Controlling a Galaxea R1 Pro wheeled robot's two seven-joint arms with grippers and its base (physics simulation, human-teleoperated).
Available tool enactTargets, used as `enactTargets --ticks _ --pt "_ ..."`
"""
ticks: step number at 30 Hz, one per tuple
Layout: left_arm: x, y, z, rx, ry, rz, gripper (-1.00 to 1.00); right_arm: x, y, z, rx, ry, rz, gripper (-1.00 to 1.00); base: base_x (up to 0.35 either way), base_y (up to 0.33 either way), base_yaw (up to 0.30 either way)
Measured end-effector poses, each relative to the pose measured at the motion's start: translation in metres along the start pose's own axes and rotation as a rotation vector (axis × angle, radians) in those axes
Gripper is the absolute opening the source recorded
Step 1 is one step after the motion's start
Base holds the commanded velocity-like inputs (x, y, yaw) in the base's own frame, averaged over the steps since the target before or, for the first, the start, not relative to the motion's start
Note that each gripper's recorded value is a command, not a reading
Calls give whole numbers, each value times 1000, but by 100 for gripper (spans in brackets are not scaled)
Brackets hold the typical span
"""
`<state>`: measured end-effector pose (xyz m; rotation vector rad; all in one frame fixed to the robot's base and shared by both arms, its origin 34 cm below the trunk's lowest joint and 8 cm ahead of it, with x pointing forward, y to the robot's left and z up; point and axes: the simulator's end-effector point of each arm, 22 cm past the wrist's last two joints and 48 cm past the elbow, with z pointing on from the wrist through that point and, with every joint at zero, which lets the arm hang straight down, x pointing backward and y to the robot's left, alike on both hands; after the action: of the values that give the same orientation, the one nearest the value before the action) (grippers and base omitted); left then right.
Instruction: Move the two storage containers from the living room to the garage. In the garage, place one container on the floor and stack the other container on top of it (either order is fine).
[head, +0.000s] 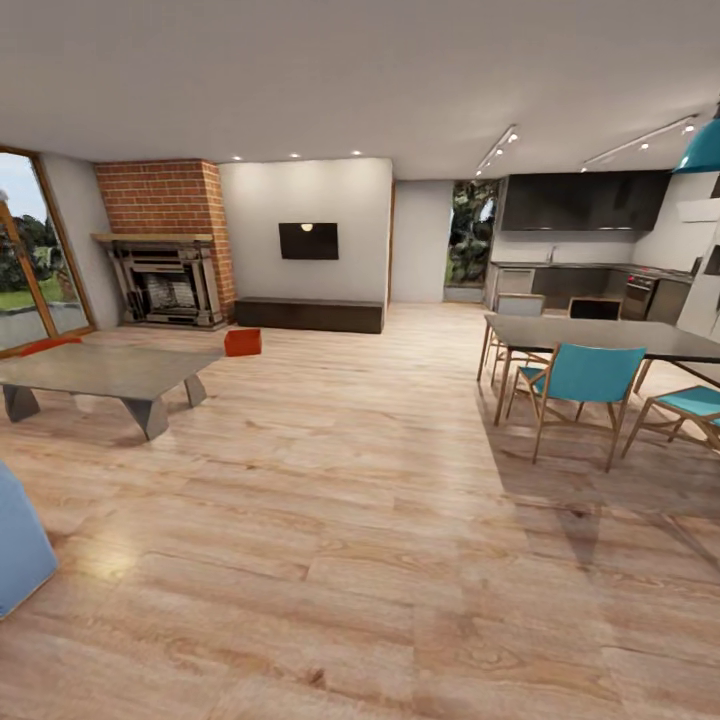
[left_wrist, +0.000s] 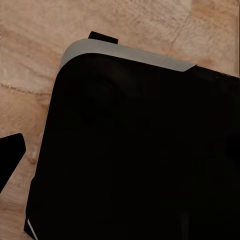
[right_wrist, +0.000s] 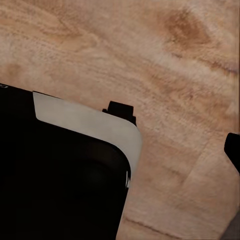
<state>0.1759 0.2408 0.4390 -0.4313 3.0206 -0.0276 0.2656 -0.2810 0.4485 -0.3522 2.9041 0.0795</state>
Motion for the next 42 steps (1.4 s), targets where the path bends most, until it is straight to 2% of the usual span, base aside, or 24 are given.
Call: enactTargets --ticks 14,42 --pt "-1 0 0 0 -5 0 100 0 0 0 -1 0 0 100 324 0 247" --pt "-1 0 0 0 -5 0 100 -1 1 0 -2 -2 -1 100 324 0 8"
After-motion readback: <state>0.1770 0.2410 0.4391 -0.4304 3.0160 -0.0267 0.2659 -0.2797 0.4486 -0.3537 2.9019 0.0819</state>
